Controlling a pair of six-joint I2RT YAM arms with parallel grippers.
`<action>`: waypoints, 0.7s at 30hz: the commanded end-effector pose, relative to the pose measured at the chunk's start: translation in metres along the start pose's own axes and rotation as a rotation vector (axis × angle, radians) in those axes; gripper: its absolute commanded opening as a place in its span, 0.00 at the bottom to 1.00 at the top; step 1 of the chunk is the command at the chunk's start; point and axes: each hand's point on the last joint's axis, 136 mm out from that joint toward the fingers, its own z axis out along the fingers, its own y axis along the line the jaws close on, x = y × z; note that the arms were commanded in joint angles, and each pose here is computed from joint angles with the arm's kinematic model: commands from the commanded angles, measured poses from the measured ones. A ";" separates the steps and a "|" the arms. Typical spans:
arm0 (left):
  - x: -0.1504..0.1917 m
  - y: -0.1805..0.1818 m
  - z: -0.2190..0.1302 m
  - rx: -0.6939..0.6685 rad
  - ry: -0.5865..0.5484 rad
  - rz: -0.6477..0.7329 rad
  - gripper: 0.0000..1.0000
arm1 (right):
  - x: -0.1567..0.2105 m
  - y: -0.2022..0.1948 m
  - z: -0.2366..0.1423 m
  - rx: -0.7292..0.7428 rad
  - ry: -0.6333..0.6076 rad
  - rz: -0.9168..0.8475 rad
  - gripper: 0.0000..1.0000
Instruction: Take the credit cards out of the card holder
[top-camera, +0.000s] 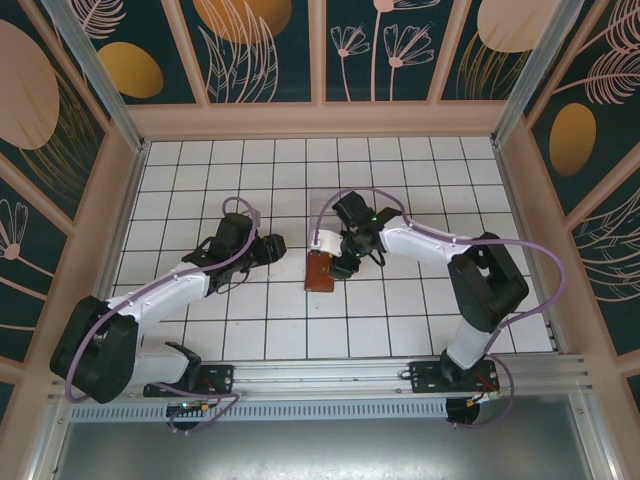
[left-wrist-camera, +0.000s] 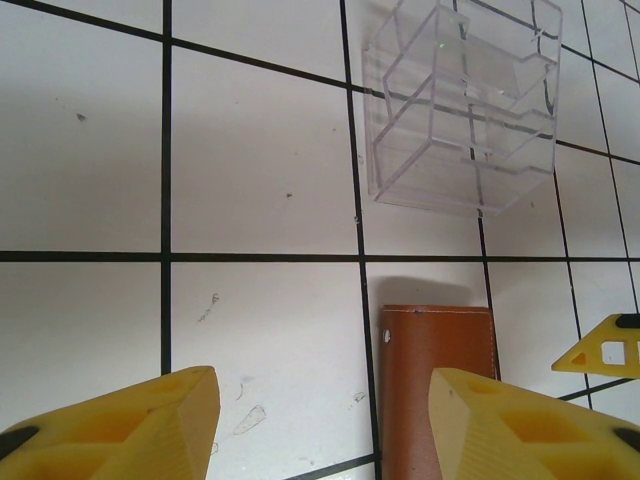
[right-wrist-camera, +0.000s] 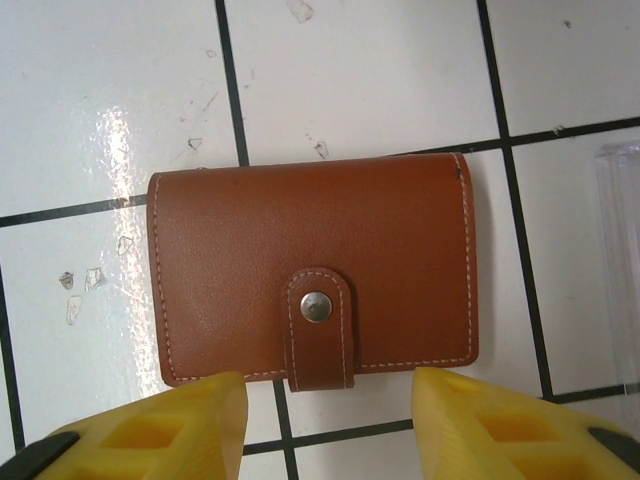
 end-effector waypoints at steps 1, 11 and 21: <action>0.000 0.000 -0.002 0.003 -0.010 -0.004 0.59 | -0.006 0.007 0.006 -0.060 0.003 -0.031 0.46; 0.004 0.000 0.002 0.012 0.005 -0.009 0.59 | -0.009 0.013 0.021 -0.108 0.017 -0.060 0.40; 0.009 -0.009 0.007 0.070 0.033 -0.025 0.58 | -0.003 0.012 0.038 -0.121 0.046 -0.051 0.38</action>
